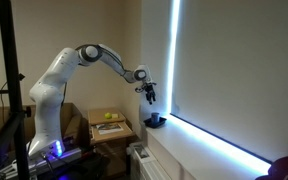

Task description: Pick the tin from the tray and place it in the drawer

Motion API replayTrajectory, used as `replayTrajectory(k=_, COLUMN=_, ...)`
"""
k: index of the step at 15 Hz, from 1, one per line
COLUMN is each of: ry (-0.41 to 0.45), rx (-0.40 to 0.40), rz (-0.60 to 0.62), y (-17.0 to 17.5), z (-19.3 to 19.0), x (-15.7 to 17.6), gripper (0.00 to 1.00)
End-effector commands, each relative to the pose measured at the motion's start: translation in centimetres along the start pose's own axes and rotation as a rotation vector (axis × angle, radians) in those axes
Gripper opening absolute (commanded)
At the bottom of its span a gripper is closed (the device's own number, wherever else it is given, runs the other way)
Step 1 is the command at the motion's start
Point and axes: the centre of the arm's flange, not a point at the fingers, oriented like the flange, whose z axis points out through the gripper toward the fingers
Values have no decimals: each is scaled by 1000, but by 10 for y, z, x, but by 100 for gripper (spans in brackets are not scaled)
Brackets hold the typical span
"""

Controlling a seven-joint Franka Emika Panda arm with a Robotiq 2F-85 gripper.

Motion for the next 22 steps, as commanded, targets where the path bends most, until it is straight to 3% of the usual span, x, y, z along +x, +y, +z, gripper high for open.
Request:
replayTrajectory(k=1, ry=-36, rx=-51, rz=58, y=-15, z=16, x=-7, gripper=100)
replayTrajectory(k=6, ry=-31, rx=-82, rz=321, y=-33, z=55, x=-8, gripper=100)
replayTrajectory(k=9, ry=-22, rx=-98, rz=401, y=-37, z=68, x=-6, gripper=100)
replayTrajectory(k=13, ry=-5, rx=-100, rz=392, y=-27, z=72, x=-13, gripper=100)
replayTrajectory(k=14, ry=-17, rx=-81, rz=357, y=2, z=64, x=21, gripper=100)
replayTrajectory(k=15, ry=-13, rx=-80, rz=350, y=6, z=70, x=31, gripper=100)
replayTrajectory(k=17, ry=-100, rx=-94, rz=340, y=7, z=87, x=61, gripper=100)
replayTrajectory(k=21, ry=-299, rx=-110, rz=297, y=42, z=107, x=116, gripper=100)
replayTrajectory(k=22, ry=-351, rx=-117, rz=279, y=40, z=105, x=106, gripper=100)
